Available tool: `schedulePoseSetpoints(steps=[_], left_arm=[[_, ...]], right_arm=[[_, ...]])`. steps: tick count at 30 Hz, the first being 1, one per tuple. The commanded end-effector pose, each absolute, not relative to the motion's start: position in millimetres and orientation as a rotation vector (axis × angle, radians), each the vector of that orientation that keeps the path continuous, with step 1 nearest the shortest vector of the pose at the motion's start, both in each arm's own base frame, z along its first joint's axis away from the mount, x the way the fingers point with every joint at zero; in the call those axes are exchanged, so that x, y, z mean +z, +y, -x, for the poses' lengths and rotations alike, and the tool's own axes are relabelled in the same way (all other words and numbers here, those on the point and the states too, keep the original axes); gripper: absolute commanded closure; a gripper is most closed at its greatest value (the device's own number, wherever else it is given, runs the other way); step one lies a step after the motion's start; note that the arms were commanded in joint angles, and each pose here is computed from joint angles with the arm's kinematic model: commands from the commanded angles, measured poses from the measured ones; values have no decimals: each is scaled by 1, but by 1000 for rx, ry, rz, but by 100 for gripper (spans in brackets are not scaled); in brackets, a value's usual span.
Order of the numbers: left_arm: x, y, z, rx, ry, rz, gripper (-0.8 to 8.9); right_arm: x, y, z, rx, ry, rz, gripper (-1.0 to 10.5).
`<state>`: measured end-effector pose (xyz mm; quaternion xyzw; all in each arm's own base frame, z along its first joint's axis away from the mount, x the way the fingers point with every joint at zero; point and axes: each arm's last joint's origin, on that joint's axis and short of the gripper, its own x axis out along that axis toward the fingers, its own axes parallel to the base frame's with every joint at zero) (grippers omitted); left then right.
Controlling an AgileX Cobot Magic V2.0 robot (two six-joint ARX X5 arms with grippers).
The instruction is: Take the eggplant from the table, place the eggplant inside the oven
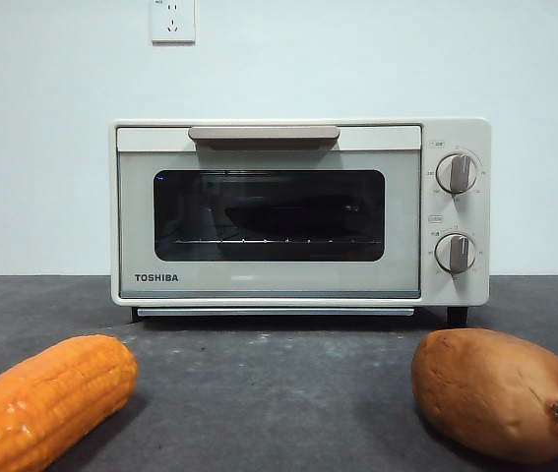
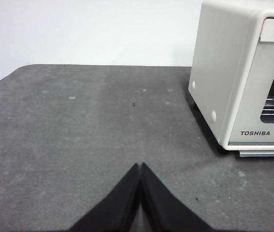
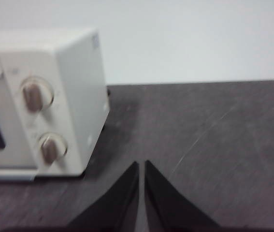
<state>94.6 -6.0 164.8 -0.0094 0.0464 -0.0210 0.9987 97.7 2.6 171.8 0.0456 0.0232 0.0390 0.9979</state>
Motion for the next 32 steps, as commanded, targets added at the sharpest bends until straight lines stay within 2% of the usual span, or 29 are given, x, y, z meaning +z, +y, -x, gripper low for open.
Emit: schedulePoseSetpoints(steps=[1, 5, 16, 32], left_arm=[[166, -6, -95, -39, 80, 8, 809], [166, -6, -95, -40, 80, 8, 809], [166, -6, -95, -39, 80, 8, 809], [166, -6, -95, -39, 80, 8, 809]], right_arm=[[160, 3, -98, 93, 78, -151, 942], [153, 3, -96, 92, 145, -155, 942], [158, 3, -97, 97, 95, -153, 942], [158, 3, -97, 97, 96, -153, 942]])
